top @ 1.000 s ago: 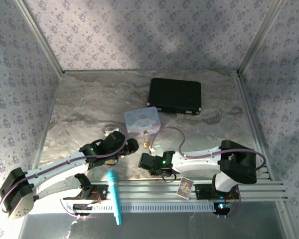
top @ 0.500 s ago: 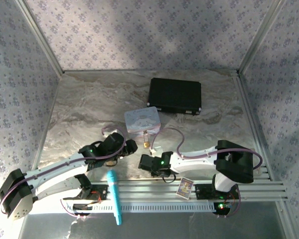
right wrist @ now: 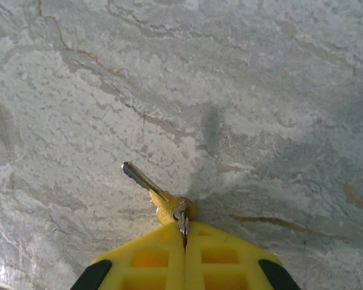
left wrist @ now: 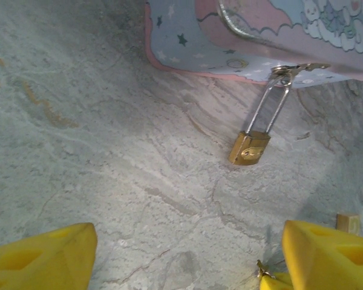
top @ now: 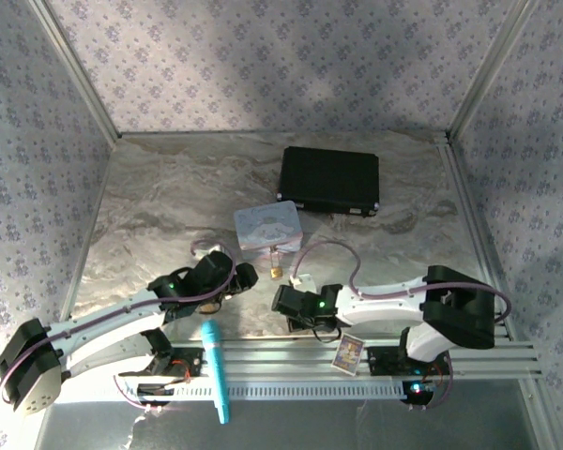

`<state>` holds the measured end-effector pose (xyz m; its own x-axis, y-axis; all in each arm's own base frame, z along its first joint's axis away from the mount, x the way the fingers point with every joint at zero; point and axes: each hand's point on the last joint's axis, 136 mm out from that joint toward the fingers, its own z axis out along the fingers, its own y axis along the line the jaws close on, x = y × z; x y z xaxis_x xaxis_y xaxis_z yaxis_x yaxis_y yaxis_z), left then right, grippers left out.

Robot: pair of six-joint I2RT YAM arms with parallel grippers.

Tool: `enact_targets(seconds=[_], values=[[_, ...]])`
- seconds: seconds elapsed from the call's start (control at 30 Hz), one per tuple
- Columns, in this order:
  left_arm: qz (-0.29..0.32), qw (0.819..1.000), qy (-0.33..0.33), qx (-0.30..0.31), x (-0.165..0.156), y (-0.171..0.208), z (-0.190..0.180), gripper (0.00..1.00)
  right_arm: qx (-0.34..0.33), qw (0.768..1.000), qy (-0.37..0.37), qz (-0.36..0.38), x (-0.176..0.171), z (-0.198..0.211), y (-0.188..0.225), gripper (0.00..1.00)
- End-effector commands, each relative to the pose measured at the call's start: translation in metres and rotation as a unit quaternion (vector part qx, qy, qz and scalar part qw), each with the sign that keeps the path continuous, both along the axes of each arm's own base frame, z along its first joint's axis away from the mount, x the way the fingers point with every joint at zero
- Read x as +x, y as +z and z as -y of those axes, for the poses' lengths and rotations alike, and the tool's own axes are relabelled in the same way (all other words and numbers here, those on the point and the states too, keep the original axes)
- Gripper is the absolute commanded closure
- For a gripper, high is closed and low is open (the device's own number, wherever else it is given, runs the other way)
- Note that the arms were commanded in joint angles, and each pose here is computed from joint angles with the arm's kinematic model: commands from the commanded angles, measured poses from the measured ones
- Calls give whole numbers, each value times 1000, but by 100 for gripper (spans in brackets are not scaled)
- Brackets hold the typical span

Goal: Unlock a padlock with a key

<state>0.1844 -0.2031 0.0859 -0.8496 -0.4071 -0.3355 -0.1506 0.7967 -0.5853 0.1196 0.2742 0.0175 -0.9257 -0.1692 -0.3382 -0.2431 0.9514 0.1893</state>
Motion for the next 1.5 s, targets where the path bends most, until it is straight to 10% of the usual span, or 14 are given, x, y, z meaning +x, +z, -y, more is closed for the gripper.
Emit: enact_targets(seconds=[0.0,0.53,0.67,1.47], values=[[31,999,-5,-39,5,10,14,27,29,999,31,-4,1,-5,-13,100],[136,978,-124,-94,4,51,93,41,235,967,90,38,20,-36,72,100],[126,976,-128,-120,2,48,106,68,265,961,67,38,25,-34,80,100],[124,978,-120,-113,2,48,111,65,304,951,53,31,41,-26,90,100]])
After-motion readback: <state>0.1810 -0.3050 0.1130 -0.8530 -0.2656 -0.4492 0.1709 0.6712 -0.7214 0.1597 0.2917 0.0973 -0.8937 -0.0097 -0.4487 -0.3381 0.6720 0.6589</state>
